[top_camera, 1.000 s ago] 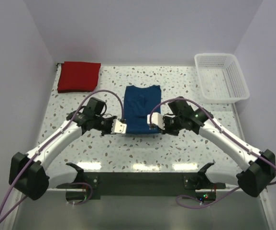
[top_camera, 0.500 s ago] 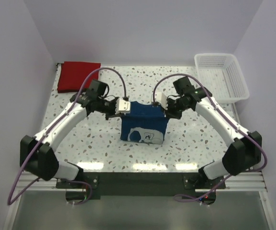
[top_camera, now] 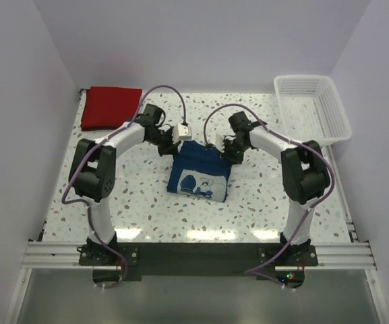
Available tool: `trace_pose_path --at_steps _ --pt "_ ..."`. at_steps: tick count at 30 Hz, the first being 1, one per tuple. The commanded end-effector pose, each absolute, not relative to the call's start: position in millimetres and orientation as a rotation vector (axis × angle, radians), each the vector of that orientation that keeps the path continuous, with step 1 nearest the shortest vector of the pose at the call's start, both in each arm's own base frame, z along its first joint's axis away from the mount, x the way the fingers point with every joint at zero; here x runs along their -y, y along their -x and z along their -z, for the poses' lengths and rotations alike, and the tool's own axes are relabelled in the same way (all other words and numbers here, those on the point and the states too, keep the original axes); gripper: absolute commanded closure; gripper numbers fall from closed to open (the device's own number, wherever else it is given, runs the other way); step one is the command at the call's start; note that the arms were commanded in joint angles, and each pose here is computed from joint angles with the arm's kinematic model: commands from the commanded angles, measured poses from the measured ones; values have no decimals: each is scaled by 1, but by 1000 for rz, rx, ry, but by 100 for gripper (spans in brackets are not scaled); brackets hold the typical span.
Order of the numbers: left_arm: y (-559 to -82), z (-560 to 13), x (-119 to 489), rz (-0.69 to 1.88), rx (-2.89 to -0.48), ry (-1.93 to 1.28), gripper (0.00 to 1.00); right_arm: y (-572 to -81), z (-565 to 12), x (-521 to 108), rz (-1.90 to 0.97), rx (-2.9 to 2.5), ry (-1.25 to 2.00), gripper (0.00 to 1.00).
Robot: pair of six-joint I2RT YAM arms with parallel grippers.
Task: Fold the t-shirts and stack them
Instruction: Fold the tshirt
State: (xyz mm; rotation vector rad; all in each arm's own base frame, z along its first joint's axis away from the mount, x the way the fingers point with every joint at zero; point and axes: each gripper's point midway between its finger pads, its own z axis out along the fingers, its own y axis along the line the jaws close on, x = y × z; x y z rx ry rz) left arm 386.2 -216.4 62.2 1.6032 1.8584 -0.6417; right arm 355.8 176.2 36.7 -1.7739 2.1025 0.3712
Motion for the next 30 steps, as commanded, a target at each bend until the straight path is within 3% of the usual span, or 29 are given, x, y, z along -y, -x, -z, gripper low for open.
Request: trace_pose_path --at_steps 1,8,14,15,16,17,18,20,22,30 --pt "-393 -62 213 613 -1888 -1534 100 -373 -33 -176 -306 -2075 1747 100" --pt "-321 -39 187 657 -2000 -1554 100 -305 -19 -184 -417 -2109 1816 100" --pt "-253 -62 190 777 -1927 -1635 99 -244 -58 -199 -584 -2093 1824 100" --pt "-249 -67 190 783 -1911 -1639 96 -235 -63 -201 -614 -2100 1830 100" --pt "-246 -76 190 783 -1879 -1644 90 -232 -73 -202 -630 -2098 1822 94" --pt "-242 -81 190 785 -1852 -1669 78 -226 -76 -198 -647 -2160 1793 85" --pt "-241 -92 192 783 -1807 -1674 73 -233 -84 -198 -632 -2164 1769 78" --pt "-246 -108 197 766 -1727 -1684 63 -246 -95 -195 -628 -2200 1673 75" --pt "-249 -124 205 760 -1630 -1693 59 -265 -107 -196 -692 -2234 1538 71" --pt "-262 -121 261 719 -1409 -1881 55 -314 -105 -257 -1054 -2448 1115 85"
